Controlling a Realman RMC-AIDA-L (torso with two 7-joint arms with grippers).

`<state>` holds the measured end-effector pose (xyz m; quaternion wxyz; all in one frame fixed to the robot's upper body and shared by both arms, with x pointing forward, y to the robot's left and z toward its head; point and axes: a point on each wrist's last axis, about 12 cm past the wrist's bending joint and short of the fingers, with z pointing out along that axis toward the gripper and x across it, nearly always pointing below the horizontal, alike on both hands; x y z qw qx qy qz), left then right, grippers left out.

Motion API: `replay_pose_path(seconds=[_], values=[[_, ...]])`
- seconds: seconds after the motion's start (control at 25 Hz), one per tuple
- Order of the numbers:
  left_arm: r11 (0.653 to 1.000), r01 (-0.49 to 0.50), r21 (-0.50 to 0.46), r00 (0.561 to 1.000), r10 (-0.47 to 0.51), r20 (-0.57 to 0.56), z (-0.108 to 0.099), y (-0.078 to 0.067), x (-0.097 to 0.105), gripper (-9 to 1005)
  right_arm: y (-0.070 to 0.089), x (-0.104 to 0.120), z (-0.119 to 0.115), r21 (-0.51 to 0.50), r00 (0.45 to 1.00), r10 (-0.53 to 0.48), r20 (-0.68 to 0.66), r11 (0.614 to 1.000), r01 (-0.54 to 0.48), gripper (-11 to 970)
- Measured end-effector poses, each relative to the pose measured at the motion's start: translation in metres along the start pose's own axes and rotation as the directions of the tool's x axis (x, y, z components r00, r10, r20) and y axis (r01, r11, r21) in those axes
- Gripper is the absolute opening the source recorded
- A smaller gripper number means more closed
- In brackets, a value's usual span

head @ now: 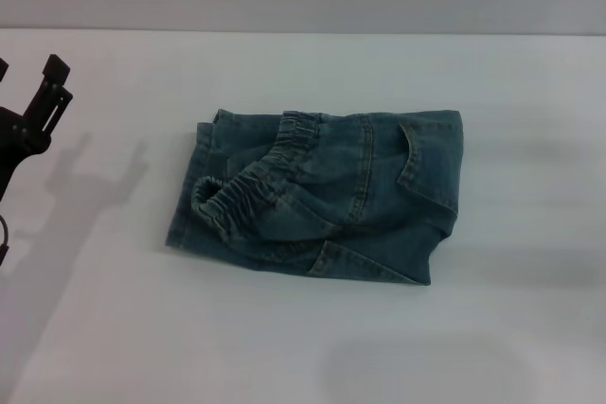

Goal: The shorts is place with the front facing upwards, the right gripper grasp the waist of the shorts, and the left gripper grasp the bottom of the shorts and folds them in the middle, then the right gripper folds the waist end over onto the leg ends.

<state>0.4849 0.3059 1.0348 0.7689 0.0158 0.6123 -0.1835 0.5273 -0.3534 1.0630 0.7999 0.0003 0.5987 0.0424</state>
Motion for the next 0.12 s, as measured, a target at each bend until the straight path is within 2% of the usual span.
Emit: replay_pose_path(seconds=[0.12], values=[[1.000,0.002,-0.002,1.000,-0.002,-0.004,0.0000,-0.0004,0.0008,832,0.0017,-0.0003,0.0042,-0.004,1.000,-0.005,0.001,1.000,0.005,578]])
